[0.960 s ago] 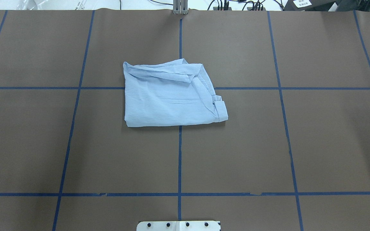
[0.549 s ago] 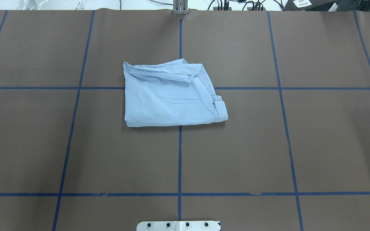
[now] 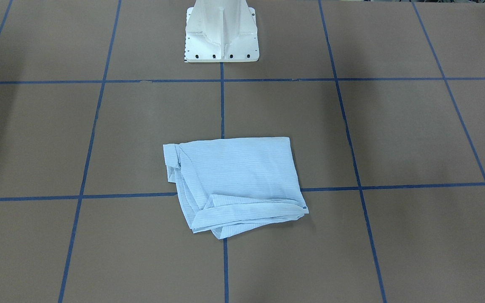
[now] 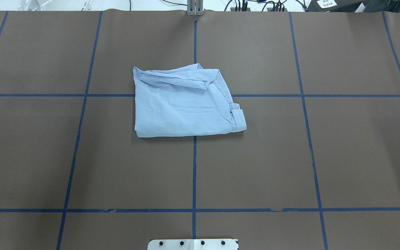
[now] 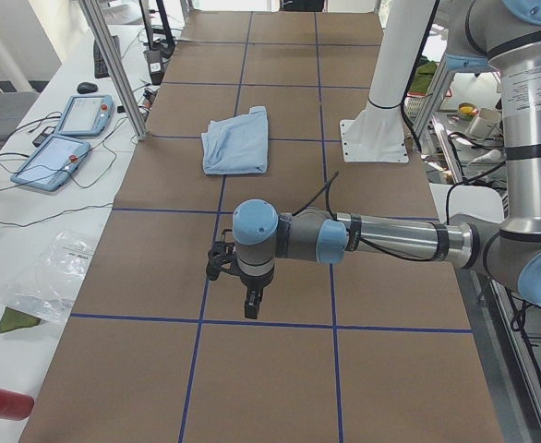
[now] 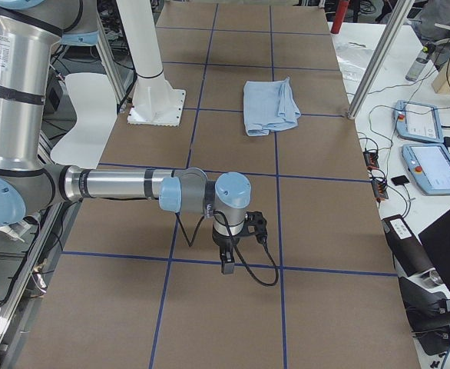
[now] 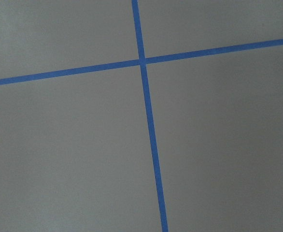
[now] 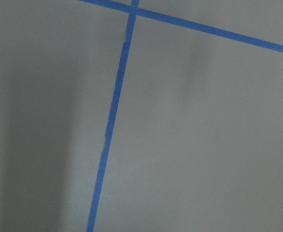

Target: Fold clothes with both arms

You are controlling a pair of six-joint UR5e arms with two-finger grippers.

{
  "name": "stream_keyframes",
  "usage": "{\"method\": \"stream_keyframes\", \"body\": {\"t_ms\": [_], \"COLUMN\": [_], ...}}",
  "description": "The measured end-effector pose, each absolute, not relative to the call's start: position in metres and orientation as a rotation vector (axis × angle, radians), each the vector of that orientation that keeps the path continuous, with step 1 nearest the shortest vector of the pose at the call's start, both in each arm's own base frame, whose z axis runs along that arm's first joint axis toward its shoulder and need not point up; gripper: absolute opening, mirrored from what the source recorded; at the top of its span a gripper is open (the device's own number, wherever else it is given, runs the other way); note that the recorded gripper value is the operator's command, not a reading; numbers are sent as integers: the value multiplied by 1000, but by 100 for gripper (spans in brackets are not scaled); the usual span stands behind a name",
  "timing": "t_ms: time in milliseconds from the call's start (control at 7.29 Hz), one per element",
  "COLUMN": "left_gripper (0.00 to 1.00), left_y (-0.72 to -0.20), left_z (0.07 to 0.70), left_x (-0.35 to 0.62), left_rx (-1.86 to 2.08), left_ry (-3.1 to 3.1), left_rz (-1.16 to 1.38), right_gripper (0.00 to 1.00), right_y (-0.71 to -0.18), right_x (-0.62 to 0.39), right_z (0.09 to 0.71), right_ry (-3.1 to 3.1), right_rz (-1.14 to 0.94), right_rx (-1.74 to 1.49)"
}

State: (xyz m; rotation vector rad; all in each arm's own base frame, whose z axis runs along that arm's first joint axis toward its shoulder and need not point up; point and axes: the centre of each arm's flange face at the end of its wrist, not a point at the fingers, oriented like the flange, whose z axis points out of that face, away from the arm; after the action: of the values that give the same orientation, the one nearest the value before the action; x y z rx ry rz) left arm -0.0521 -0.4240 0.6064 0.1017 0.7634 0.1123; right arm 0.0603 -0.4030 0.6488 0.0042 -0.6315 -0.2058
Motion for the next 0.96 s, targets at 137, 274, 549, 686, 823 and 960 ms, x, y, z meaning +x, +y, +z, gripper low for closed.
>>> {"method": "stream_keyframes", "body": {"t_ms": [137,274,549,686,823,960], "left_gripper": [100,100,100,100,100,100], "left_y": [-424,-424,-423,-423,-423,-423], "left_z": [607,607,610,612,613,613], "left_x": [-52,-52,-52,-52,-52,-52], "left_rx": [102,100,95,92,89,89], "left_ry": [762,761,761,762,764,766], "left_rz": [112,112,110,109,108,108], "right_gripper": [100,100,100,100,100,100], "right_y": [-403,-404,-404,-404,-404,-404], "right_x": [60,60,60,60,60,60], "right_z": [649,648,647,647,647,646], "right_ry": [-632,-632,-633,-633,-633,-634], "right_rz": [-206,-206,-207,-207,-207,-207], "right_rx": [5,6,8,8,9,10]}}
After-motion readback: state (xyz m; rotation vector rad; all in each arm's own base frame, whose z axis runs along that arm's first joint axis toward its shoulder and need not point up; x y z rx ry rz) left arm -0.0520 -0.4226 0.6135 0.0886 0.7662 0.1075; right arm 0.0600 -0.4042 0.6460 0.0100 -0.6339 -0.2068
